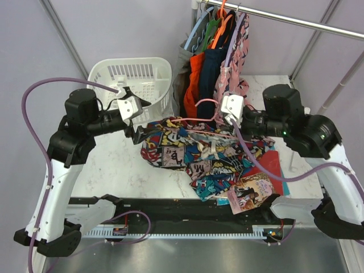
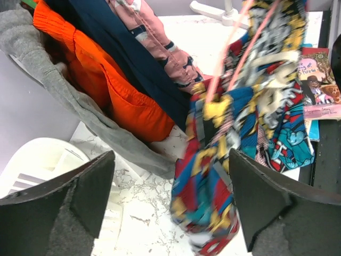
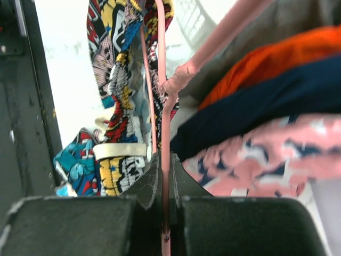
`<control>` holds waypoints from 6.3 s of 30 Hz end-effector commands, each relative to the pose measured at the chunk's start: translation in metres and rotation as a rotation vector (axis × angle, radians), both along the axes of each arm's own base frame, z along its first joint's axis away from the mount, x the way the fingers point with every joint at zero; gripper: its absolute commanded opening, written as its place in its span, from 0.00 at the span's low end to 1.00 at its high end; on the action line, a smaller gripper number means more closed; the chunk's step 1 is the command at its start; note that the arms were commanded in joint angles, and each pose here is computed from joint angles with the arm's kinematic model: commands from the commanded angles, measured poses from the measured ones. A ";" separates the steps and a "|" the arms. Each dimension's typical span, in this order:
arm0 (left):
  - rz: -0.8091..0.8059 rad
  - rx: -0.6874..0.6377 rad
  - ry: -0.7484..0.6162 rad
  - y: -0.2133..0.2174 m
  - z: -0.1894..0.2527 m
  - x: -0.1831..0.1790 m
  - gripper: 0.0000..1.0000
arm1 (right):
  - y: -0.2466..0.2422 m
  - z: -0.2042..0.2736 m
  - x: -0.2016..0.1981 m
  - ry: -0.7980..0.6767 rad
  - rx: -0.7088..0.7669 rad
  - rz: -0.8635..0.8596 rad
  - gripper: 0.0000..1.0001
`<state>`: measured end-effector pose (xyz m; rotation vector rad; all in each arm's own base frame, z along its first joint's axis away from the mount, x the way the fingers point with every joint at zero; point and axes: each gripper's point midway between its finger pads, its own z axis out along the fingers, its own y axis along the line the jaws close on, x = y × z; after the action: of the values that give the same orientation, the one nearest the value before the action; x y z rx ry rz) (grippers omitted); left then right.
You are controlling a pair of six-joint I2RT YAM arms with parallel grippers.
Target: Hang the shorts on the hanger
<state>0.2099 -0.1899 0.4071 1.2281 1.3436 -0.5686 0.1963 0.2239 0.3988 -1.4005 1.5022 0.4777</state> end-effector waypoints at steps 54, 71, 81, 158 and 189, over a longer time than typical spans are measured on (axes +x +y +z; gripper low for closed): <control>-0.348 -0.084 0.255 -0.099 -0.056 -0.044 0.89 | -0.284 0.083 0.109 -0.152 -0.032 -1.595 0.00; -0.342 -0.089 0.299 -0.092 -0.074 -0.055 0.89 | -0.254 0.123 0.170 -0.200 0.371 -1.456 0.00; -0.336 -0.092 0.302 -0.085 -0.079 -0.063 0.90 | -0.227 0.094 0.216 -0.104 0.399 -1.351 0.00; -0.233 -0.065 0.424 -0.083 -0.101 -0.053 0.92 | -0.161 0.053 0.226 -0.147 0.427 -1.326 0.70; 0.863 -0.076 0.493 0.131 -0.130 0.009 0.99 | -0.149 -0.046 0.022 0.045 0.407 -0.884 0.98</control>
<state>0.2317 -0.0966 0.3317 0.4182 1.8699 -0.5098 0.2220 0.0763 0.3678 -0.3342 1.7538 0.2210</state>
